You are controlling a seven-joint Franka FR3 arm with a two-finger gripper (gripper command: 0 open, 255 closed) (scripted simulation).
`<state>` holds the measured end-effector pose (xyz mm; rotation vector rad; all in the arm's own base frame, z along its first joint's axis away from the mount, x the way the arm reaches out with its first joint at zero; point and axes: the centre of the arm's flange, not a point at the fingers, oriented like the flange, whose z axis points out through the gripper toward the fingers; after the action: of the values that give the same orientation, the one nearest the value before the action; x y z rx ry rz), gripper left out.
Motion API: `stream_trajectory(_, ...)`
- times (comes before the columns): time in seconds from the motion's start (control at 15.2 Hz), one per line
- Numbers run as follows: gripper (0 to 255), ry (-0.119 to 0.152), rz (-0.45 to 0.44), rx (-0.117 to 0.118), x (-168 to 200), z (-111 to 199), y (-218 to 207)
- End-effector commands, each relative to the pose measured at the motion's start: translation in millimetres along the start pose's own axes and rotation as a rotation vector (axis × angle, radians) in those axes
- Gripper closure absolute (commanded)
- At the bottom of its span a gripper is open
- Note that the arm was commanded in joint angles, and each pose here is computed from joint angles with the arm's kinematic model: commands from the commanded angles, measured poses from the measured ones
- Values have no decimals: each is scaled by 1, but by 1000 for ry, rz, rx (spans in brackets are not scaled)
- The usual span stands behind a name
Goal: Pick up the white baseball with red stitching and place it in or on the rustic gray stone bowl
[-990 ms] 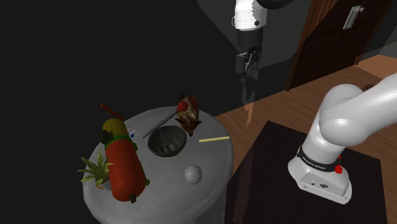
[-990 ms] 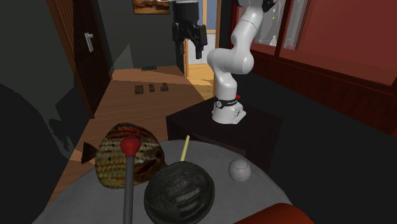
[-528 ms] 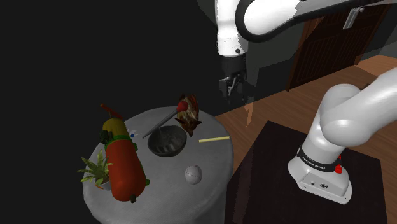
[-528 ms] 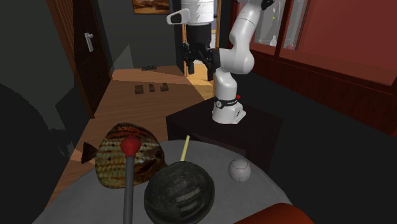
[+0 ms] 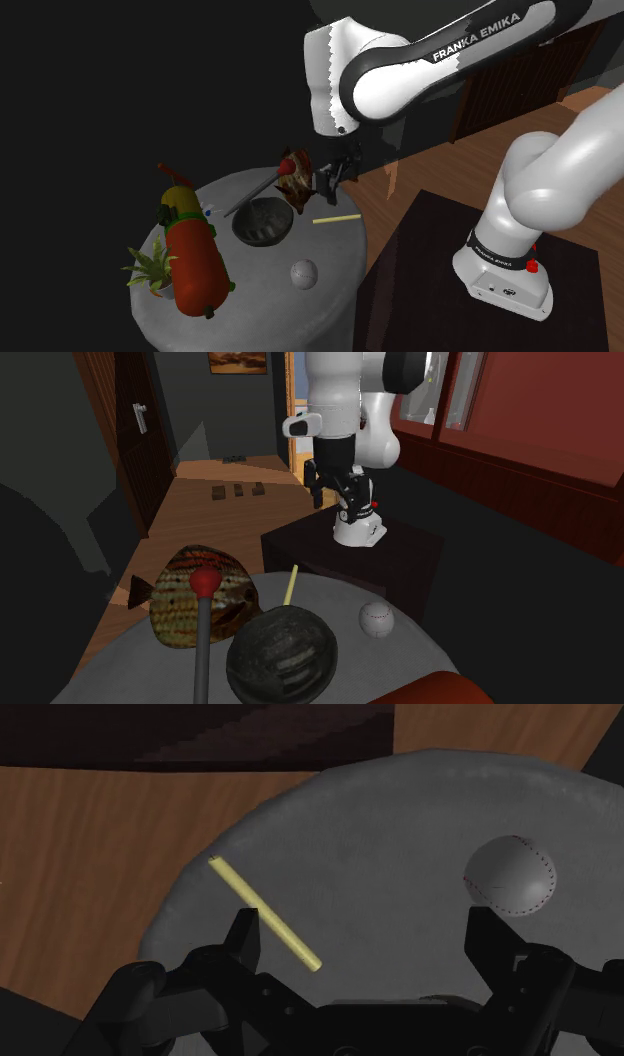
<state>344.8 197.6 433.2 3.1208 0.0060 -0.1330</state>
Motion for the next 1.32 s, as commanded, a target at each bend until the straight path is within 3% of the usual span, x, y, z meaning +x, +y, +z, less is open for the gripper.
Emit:
stream_trajectory(0.0,0,2,1,4,5,16,-21)
stream_trajectory(0.79,0,6,0,17,40,109,-142)
stream_trajectory(1.25,0,7,0,17,42,144,-148)
